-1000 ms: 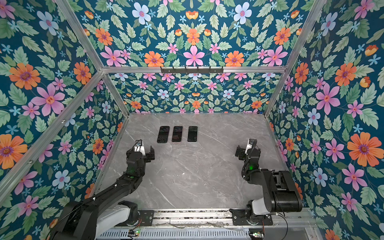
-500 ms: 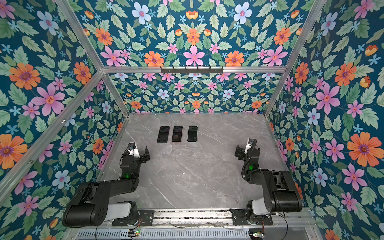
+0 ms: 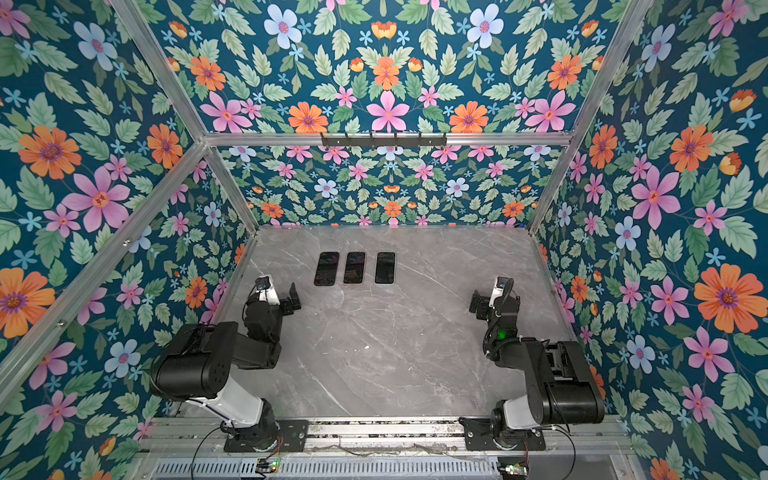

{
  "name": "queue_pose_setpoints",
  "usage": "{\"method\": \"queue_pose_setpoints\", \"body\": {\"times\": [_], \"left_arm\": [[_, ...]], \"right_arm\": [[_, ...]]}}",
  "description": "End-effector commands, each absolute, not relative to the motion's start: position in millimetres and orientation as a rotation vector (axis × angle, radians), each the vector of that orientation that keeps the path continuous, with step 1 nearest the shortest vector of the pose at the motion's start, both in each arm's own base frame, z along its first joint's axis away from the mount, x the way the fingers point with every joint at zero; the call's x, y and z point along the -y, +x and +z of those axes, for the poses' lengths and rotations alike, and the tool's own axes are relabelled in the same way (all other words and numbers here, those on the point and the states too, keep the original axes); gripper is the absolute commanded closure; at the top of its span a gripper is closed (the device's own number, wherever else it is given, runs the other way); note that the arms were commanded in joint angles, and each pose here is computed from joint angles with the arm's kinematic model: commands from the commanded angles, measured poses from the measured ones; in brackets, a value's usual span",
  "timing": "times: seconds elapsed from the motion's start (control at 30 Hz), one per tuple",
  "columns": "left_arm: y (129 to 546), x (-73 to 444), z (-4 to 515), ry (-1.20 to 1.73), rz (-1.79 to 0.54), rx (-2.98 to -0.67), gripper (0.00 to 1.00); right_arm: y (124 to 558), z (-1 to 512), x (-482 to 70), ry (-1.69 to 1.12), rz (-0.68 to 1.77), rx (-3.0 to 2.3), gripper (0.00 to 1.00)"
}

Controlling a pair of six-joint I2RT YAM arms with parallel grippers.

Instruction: Put the phone into the phone case

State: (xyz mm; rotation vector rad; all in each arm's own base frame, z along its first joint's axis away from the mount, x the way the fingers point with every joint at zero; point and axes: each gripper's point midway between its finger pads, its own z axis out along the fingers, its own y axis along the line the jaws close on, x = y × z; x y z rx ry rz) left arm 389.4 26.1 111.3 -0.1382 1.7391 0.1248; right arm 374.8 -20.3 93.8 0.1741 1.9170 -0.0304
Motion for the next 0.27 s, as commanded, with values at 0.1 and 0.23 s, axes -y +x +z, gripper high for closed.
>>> {"method": "queue_pose_setpoints", "body": {"times": [0.1, 0.23], "left_arm": [[390.5, -26.5, 111.5, -0.136, 0.128, -1.741, 0.0], [389.9, -26.8, 110.7, -0.136, 0.131, -1.742, 0.0]], "right_arm": [[379.3, 95.1, 6.8, 0.089, 0.064, -1.936, 0.01], [378.3, 95.1, 7.2, 0.09, 0.065, -1.932, 0.01]]}}
